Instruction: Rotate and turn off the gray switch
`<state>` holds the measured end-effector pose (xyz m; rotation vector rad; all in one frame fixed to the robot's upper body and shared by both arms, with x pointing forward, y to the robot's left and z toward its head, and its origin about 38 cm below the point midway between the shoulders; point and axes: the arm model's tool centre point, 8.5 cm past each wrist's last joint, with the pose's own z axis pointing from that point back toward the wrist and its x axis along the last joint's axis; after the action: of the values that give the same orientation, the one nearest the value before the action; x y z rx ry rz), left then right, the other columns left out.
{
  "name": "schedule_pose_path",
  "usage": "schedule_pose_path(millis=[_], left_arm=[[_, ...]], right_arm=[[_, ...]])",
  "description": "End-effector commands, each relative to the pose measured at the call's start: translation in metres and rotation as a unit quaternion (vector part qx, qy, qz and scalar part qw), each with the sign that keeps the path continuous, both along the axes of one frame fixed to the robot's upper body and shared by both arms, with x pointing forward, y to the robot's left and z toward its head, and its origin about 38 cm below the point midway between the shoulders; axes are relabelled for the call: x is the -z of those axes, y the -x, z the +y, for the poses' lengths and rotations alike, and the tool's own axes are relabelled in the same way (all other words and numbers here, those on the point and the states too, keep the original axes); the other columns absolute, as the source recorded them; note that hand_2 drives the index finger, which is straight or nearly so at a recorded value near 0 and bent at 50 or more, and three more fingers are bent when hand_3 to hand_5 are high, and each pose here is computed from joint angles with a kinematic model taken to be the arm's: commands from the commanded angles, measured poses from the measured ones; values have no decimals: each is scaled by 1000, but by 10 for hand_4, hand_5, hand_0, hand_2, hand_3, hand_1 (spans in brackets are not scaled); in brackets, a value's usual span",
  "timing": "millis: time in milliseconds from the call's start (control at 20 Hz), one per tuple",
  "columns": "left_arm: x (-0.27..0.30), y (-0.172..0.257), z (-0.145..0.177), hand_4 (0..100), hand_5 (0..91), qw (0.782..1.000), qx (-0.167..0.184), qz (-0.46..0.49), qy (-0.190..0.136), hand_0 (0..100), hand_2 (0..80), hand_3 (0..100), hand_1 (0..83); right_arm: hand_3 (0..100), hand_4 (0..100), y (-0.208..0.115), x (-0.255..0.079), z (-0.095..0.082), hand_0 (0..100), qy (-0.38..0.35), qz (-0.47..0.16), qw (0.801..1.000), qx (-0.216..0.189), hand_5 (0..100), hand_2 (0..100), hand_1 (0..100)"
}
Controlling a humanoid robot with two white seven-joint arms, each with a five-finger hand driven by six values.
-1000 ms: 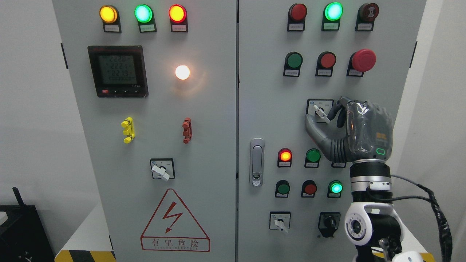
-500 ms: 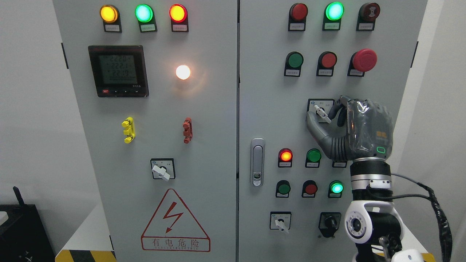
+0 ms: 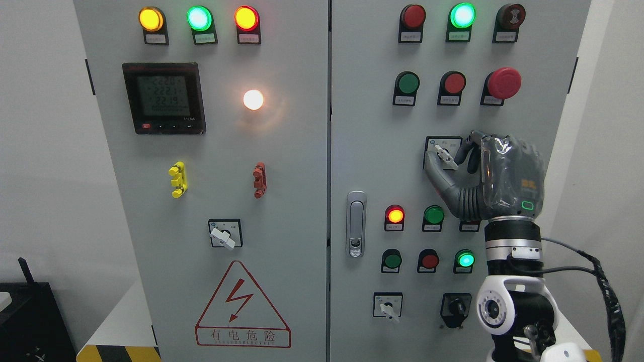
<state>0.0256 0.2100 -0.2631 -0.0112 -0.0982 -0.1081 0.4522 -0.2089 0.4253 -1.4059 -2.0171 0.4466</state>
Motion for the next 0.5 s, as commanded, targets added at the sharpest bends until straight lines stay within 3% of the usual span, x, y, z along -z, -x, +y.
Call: schedule_pose_path(millis=[0,450], left_arm=[[0,0,0,0,0,1000,-16,0,0,120,0,0,389],[0,0,0,0,0,1000,-16,0,1,120,0,0,389]], right_arm=[[917,807,0,-1,-7,339,9,-1,1000,9,949,705,309],[937,812,-1,0,-6,405,10,1,1000,8,954,708,317]])
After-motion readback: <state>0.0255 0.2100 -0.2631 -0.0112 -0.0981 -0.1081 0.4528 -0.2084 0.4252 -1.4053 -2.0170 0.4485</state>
